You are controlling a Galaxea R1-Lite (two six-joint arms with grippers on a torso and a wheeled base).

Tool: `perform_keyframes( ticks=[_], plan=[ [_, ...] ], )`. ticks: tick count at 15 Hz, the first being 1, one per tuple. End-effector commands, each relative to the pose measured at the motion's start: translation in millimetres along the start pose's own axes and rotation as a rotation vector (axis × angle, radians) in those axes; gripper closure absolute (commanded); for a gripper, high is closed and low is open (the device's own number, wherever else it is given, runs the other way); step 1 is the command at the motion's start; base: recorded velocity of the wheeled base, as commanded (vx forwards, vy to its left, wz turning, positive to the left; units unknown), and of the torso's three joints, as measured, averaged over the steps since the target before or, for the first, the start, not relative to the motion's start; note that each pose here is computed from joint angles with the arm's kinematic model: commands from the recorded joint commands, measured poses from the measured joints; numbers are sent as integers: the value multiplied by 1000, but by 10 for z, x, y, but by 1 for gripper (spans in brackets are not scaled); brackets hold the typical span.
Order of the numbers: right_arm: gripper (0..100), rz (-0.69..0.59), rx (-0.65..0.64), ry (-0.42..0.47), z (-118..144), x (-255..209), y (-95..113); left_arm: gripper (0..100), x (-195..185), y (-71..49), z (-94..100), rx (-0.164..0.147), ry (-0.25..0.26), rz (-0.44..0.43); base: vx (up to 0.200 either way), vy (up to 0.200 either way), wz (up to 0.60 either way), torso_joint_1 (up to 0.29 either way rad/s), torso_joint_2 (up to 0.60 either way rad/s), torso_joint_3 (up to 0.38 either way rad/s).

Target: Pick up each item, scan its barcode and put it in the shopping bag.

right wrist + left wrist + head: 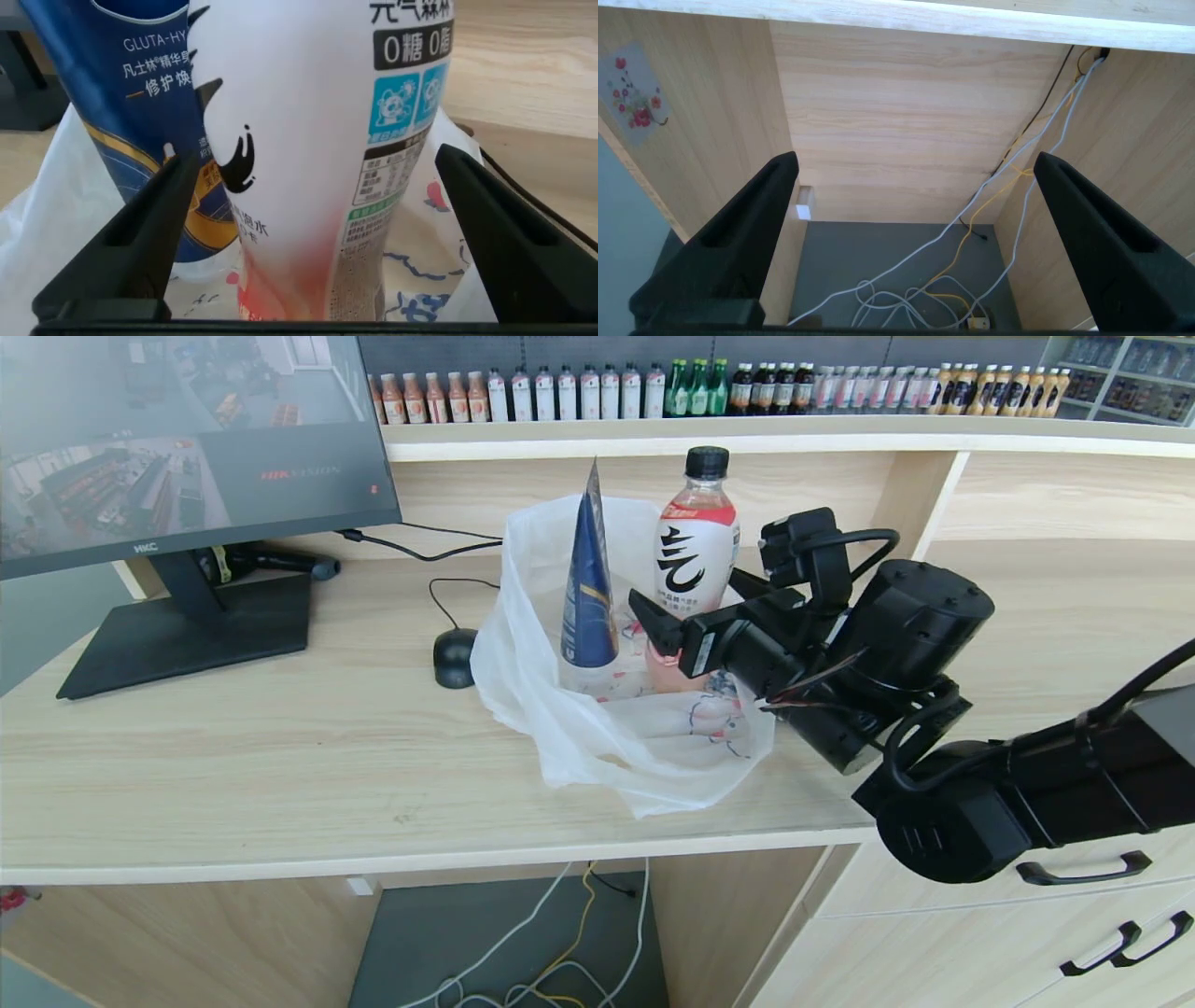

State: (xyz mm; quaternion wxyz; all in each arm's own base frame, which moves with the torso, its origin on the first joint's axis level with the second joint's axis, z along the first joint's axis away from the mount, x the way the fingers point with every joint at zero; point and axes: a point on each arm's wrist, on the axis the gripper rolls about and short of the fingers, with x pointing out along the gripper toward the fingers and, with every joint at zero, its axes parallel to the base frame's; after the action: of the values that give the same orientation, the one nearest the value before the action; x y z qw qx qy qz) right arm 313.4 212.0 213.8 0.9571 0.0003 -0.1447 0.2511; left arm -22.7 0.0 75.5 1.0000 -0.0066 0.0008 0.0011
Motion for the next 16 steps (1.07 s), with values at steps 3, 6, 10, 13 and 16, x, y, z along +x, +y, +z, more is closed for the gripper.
perform_keyframes(
  ticks=[3,6,10,13,16],
  plan=[
    [0,17,9,-30,255,-276,28,0,1,0,0,-1,1,1,0,0,0,0,0,0],
    [0,34,14,-39,413,-517,53,0,0,0,0,-1,0,1,0,0,0,0,0,0],
    [0,39,19,26,450,-1158,-23,0,0,0,0,-1,0,1,0,0,0,0,0,0],
    [0,41,19,65,403,-1845,-101,0,0,0,0,-1,0,-1,0,0,0,0,0,0],
    [0,45,39,85,342,-2438,-159,0,0,0,0,-1,0,1,0,0,0,0,0,0]
  ],
)
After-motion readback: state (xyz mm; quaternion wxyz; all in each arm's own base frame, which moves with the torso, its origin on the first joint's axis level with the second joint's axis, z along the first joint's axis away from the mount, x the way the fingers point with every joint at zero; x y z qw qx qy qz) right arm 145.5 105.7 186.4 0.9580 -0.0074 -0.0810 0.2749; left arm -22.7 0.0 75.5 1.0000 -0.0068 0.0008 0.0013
